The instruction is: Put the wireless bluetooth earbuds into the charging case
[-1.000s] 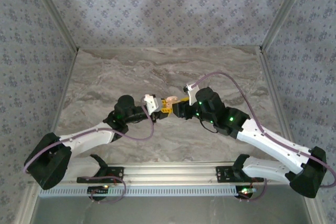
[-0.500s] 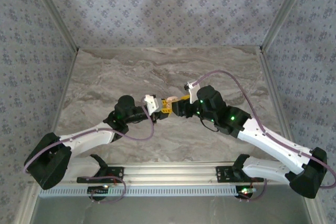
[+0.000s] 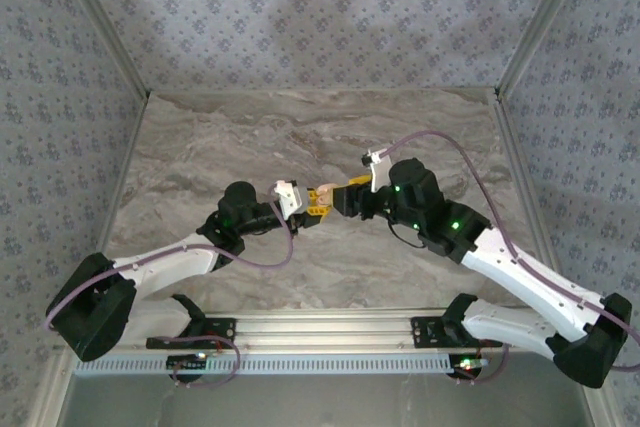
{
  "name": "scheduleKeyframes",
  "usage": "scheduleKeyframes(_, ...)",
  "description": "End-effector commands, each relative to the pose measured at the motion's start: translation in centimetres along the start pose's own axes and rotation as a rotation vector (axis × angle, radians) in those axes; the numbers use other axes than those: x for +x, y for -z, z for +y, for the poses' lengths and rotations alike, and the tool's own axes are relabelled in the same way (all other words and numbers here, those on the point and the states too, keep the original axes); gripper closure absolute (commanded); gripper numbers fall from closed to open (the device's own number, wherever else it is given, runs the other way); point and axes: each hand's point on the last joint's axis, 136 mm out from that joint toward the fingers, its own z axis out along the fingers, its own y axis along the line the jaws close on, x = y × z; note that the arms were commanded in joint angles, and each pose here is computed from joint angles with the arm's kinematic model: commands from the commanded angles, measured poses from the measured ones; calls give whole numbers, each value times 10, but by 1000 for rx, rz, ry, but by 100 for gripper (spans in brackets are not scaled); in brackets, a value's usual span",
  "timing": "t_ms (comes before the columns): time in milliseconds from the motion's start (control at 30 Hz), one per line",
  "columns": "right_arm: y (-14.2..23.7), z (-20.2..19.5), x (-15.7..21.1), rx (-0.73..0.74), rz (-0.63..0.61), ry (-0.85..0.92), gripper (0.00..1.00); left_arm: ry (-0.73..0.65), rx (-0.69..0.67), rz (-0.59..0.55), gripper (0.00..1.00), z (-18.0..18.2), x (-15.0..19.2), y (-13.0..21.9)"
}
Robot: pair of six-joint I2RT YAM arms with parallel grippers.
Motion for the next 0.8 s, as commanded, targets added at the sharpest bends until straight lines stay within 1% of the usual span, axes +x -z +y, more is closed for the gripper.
scheduleKeyframes(0, 14, 8, -10, -59, -19, -59, 42, -21, 3, -45, 87, -1, -13, -1)
scheduleKeyframes(67, 16, 3, -9, -67, -17, -91, 44, -20, 3, -45, 87, -1, -13, 0)
scheduleKeyframes(367, 12, -14, 0, -139, 27, -273, 65, -21, 3, -48, 87, -1, -15, 0)
scheduleKeyframes(533, 4, -16, 5, -160, 62, -305, 70, -20, 4, -47, 87, -1, -15, 0)
scheduleKeyframes(767, -5, -17, 15, -174, 110, -329, 74, -23, 4, -48, 87, -2, -16, 0)
